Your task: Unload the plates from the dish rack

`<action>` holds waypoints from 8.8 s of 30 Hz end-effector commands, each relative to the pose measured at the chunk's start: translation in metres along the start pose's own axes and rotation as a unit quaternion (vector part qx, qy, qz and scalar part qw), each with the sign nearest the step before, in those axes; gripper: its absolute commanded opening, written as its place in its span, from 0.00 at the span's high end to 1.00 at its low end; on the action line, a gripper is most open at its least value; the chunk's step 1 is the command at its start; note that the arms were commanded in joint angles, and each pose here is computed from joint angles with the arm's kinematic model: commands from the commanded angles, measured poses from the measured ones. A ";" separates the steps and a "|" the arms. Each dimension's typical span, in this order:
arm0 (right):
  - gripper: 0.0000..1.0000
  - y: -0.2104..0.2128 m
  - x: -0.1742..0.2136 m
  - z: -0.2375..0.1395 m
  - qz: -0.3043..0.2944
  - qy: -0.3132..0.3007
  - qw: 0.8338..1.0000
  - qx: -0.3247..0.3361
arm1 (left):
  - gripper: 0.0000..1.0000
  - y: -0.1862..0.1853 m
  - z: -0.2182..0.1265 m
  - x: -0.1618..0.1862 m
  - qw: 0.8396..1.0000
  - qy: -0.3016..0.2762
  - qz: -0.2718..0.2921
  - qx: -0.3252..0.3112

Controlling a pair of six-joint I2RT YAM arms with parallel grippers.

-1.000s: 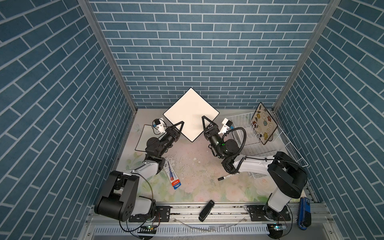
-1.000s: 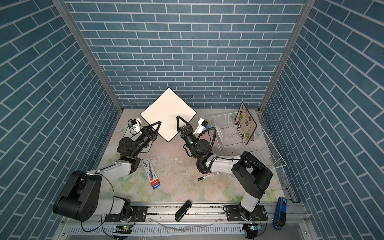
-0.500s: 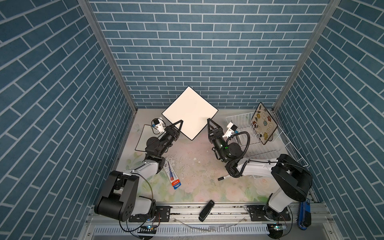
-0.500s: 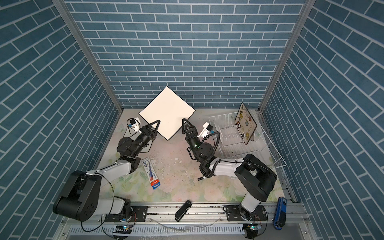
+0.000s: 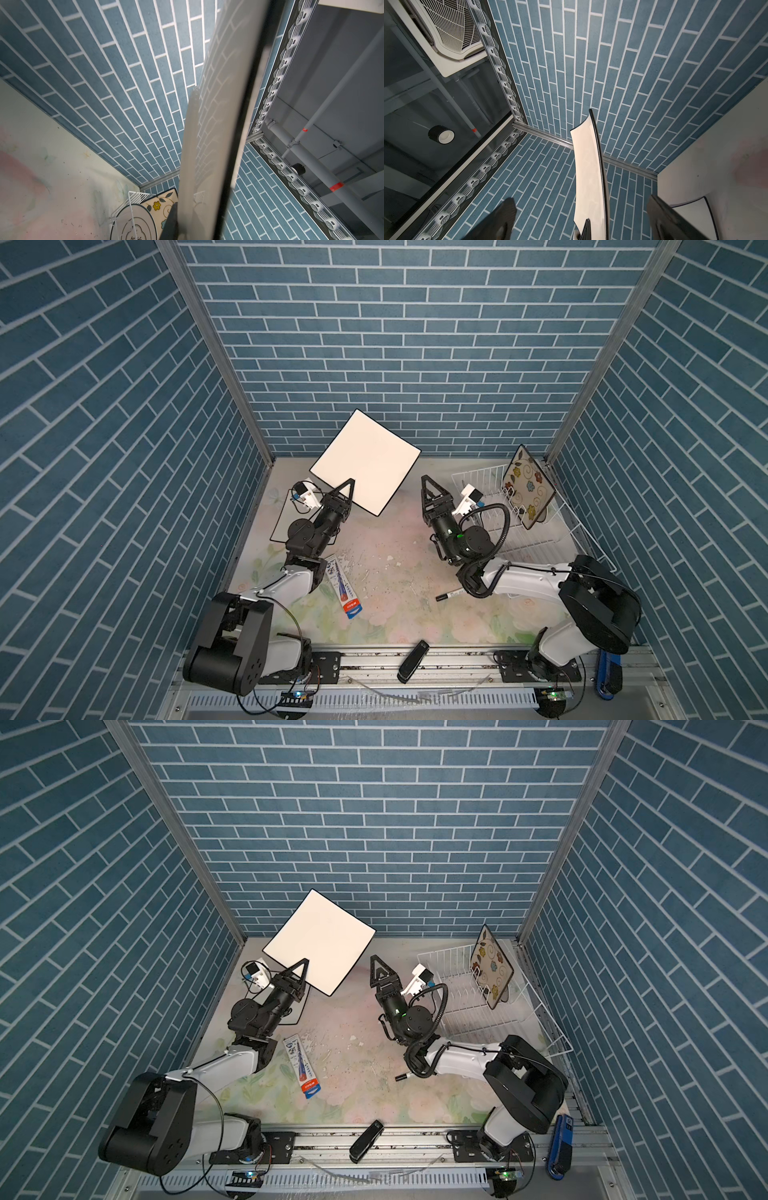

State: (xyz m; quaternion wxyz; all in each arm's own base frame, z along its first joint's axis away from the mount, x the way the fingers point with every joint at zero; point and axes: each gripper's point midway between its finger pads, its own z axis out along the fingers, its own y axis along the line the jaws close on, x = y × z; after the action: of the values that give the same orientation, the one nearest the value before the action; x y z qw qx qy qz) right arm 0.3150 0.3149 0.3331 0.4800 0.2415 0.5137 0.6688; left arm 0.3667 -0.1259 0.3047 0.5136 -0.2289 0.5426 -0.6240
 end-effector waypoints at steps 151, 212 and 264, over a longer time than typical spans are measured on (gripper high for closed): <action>0.12 -0.118 0.091 0.048 -0.055 0.369 0.910 0.180 | 1.00 0.188 -0.113 -0.143 0.951 -0.185 -0.032 -0.244; 0.12 -0.107 0.085 0.040 -0.057 0.363 0.914 0.172 | 0.23 0.199 -0.120 -0.122 0.930 -0.127 -0.071 -0.338; 0.12 -0.105 0.081 0.033 -0.060 0.358 0.917 0.167 | 0.00 0.219 -0.140 -0.105 0.880 -0.080 -0.052 -0.465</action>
State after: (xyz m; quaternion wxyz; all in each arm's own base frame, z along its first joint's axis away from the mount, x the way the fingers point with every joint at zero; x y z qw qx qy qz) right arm 0.3550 0.4077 0.2239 0.2486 0.0341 0.7786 0.5752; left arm 0.3631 0.0529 0.0749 0.3322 -0.5359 0.7135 -0.3056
